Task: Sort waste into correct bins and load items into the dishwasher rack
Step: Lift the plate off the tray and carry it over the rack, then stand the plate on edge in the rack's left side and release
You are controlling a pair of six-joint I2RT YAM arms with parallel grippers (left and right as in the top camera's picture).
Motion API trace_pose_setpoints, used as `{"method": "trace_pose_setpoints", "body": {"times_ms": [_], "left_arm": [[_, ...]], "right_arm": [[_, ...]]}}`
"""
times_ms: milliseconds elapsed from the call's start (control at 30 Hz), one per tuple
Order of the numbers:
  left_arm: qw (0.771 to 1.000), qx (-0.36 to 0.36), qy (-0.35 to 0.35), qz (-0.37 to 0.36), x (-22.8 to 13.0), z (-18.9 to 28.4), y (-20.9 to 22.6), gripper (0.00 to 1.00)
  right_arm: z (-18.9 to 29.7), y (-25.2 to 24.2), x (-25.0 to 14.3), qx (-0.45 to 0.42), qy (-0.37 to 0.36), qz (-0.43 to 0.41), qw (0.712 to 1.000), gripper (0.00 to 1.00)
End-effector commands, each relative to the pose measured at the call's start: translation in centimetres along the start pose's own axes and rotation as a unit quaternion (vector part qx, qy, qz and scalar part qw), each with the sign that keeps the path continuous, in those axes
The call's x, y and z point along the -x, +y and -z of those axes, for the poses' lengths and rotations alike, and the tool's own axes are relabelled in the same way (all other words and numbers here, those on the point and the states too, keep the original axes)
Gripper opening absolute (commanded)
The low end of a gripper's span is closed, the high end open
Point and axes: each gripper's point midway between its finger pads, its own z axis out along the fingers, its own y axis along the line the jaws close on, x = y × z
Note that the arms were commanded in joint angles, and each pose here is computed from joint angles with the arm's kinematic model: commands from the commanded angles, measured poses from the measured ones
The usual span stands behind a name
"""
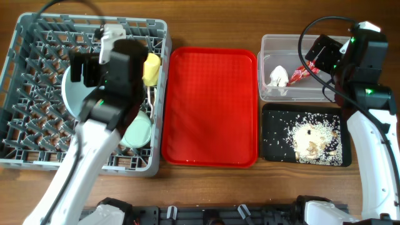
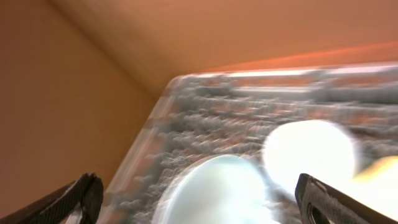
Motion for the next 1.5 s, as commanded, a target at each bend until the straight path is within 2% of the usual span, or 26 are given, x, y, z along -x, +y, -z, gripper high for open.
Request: {"method": "trace_pose_setpoints", "body": {"times_ms": [0, 33, 67, 167, 267, 467, 867, 1467], "left_arm": [[0.916, -0.353, -0.01, 0.19, 2.9, 6.4, -7.0, 1.0], [0.876, -0.434, -0.002, 0.211, 3.4, 8.5, -8.0, 1.0], [0.859, -0.466, 0.0, 0.211, 3.5, 9.3, -8.3, 1.0], [0.86, -0.46, 0.029, 0.218, 2.2, 8.7, -8.0, 1.0], [0.848, -0.44, 0.084, 0.283, 1.1, 7.4, -7.6, 1.0], [0.853, -0.43, 0.113, 0.273, -0.4, 6.9, -7.7, 1.0], [0.848, -0.402, 0.269, 0.215, -7.8, 5.7, -10.7, 1.0], [0.848, -0.401, 0.276, 0.212, -8.1, 5.4, -11.1, 1.0]], "right_arm": [[-0.2, 0.0, -0.1, 0.0, 0.002, 0.008, 1.0, 1.0], [-0.2, 0.0, -0.1, 0.0, 0.002, 0.008, 1.0, 1.0], [-0.2, 0.0, -0.1, 0.0, 0.002, 0.008, 1.0, 1.0], [-0.2, 0.0, -0.1, 0.0, 0.002, 0.008, 1.0, 1.0], [-0.2, 0.0, -0.1, 0.0, 0.002, 0.008, 1.0, 1.0], [-0.2, 0.0, -0.1, 0.0, 0.002, 0.007, 1.0, 1.0], [-0.2, 0.0, -0.1, 0.0, 0.002, 0.008, 1.0, 1.0], [-0.2, 0.0, -0.1, 0.0, 0.002, 0.007, 1.0, 1.0]]}}
